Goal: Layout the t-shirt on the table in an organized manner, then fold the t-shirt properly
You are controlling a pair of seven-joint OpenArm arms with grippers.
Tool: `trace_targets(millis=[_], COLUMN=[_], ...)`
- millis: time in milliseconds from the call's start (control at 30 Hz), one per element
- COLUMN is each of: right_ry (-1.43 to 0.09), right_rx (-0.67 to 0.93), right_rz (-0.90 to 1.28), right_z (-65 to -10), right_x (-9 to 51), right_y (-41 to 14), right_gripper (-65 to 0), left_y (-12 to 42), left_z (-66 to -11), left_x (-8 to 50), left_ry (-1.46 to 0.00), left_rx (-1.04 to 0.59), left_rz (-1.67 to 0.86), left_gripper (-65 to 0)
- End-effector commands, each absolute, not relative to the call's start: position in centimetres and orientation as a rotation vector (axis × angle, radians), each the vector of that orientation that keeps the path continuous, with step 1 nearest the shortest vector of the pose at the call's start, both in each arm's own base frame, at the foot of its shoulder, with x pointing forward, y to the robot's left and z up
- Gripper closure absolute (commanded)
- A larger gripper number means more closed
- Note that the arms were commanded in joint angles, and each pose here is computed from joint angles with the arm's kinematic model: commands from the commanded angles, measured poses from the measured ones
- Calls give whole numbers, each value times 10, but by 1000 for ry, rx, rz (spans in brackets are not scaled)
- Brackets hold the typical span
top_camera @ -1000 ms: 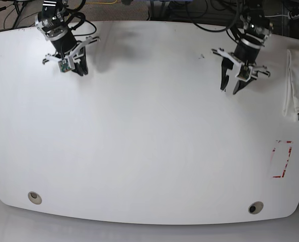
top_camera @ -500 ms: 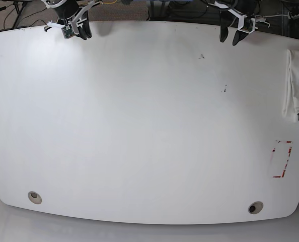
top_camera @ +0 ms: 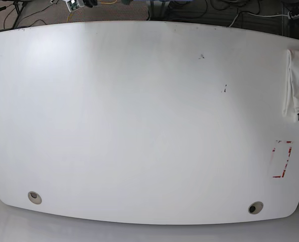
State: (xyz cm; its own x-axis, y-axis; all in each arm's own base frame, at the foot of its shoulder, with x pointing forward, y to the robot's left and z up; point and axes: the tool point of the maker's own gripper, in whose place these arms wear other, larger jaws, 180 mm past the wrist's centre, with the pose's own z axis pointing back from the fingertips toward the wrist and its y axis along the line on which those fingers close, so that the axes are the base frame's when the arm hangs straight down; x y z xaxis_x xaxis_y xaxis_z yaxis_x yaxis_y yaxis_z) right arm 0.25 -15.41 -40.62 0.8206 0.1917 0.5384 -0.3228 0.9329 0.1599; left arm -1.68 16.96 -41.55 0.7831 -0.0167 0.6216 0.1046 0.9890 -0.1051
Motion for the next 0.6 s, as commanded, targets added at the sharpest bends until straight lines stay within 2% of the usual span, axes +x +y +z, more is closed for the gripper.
trace_targets(millis=[0,133,300,567], right_ry=[-459,-355,-316,-284], right_rx=[283,316,346,358], right_rz=[260,213,122,29], right_z=[-418,-446,-484,-538], right_x=[-29,-64,-88,-100], right_y=[-151,-148,-148,-153], right_gripper=[-63,-63,-63,-63], left_y=[182,190,209,208], left_z=[-435,-477,-520,-562], left_x=[-57,-85,-102,-74], left_ry=[-565,-452,-352,-343], left_rx=[-132,-157,-157,-171], left_rz=[-26,-7,23,85], left_gripper=[-153,-153,-151,-154])
